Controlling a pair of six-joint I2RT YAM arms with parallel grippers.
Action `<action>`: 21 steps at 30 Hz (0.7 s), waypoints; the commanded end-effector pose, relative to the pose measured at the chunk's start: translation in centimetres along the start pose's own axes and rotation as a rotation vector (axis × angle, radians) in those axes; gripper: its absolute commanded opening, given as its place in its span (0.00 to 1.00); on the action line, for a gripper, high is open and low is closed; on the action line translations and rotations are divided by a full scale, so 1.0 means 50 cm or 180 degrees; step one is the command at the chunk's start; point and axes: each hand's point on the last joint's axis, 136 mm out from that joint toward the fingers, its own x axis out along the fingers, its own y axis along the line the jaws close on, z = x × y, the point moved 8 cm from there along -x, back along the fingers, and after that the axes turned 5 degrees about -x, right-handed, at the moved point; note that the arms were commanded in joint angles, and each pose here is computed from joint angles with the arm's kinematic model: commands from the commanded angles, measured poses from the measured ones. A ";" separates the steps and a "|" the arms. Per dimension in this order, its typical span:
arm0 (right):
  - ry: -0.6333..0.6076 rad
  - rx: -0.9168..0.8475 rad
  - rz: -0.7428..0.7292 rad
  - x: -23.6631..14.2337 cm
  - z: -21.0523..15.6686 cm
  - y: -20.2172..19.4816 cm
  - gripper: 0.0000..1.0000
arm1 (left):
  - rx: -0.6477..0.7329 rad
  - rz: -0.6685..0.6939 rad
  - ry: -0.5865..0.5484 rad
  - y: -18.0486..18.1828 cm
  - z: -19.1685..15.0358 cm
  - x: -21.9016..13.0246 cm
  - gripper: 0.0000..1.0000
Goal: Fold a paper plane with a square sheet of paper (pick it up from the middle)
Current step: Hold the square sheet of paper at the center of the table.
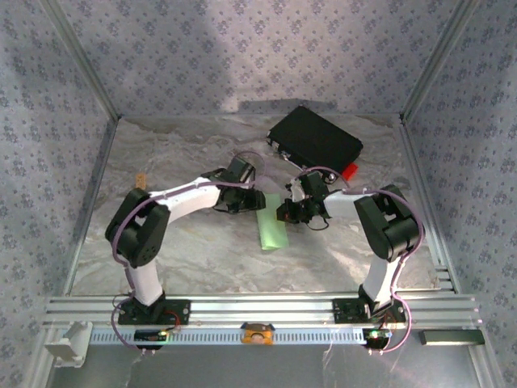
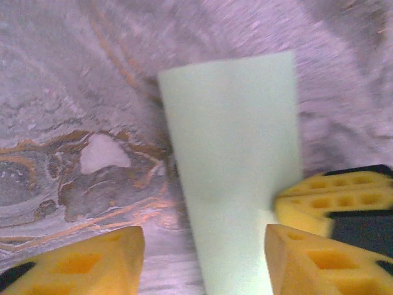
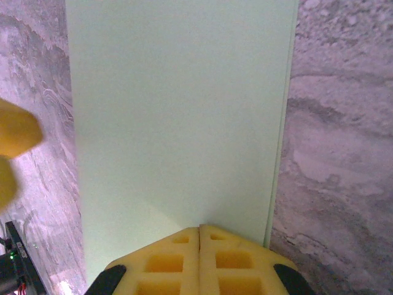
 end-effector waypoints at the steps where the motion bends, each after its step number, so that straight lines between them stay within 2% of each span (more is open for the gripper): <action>1: 0.0441 0.0354 -0.0396 0.009 -0.072 -0.054 0.00 | -0.0081 -0.0525 -0.0035 -0.027 0.019 -0.021 0.42; 8: 0.0382 0.0404 -0.0427 0.003 -0.074 -0.060 0.00 | -0.0233 -0.1147 0.0259 -0.045 0.028 0.004 0.00; 13: 0.0370 0.0414 -0.0416 0.004 -0.074 -0.062 0.00 | -0.0334 -0.1257 0.0482 -0.041 0.018 0.032 0.00; 21: 0.0354 0.0449 -0.0422 0.006 -0.075 -0.065 0.00 | -0.0417 -0.1103 0.0669 -0.021 0.003 0.064 0.00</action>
